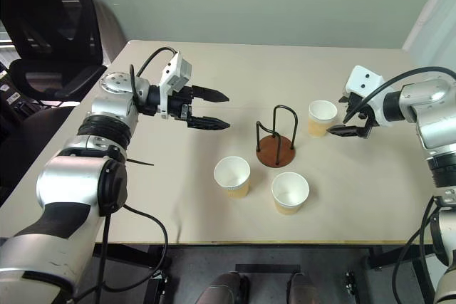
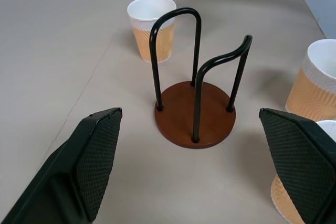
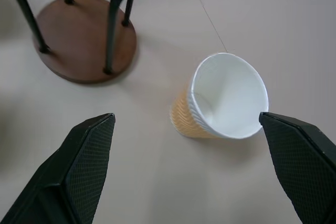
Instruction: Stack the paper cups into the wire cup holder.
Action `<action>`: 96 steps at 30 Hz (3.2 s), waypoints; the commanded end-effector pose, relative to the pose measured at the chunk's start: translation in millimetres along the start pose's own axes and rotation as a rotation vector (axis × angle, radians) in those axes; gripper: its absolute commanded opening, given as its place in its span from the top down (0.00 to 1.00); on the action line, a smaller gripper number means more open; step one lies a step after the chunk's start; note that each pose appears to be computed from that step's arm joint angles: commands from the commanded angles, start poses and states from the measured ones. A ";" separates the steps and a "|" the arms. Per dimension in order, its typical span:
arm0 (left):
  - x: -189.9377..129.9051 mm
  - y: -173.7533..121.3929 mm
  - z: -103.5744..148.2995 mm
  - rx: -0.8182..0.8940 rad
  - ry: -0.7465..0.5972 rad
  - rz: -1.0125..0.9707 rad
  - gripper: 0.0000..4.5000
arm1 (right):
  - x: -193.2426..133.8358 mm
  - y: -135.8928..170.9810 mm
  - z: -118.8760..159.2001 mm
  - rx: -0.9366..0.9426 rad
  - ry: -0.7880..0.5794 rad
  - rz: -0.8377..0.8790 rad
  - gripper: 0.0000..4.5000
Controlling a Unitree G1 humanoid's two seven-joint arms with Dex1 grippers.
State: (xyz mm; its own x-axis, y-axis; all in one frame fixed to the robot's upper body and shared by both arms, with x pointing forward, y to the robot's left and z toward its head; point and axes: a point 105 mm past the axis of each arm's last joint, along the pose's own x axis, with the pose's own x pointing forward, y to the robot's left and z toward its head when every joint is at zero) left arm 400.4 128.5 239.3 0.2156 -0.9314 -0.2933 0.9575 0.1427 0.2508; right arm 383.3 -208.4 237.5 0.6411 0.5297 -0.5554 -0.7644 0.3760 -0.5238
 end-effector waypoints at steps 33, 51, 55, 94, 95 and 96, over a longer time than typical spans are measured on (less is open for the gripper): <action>-7.9 -3.3 8.6 0.047 -0.015 -0.031 0.00 | 52.3 -15.0 -17.6 -0.341 0.247 0.055 0.09; -4.9 -5.6 2.0 0.050 0.005 -0.043 0.00 | 22.8 -5.6 5.5 -0.328 0.145 0.114 1.00; -5.5 -6.3 -1.4 0.047 0.012 -0.043 0.00 | -5.5 2.2 27.6 -0.292 0.089 0.123 1.00; -9.9 -5.8 -0.9 0.056 0.035 -0.043 0.00 | 0.8 48.2 127.3 -0.418 -0.100 0.292 1.00; -10.0 -5.8 -1.0 0.055 0.034 -0.043 0.00 | 2.0 48.1 124.6 -0.426 -0.089 0.292 1.00; -10.0 -5.8 -1.0 0.055 0.034 -0.043 0.00 | 2.9 47.8 122.8 -0.431 -0.081 0.292 1.00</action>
State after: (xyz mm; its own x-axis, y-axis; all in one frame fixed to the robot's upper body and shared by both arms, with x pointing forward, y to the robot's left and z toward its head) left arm 396.2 136.1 226.6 0.1991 -0.9175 -0.3442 0.9610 0.1140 0.2519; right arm 340.4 -94.7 284.5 0.3581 0.6380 -0.6817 -0.8274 -0.1215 -0.5484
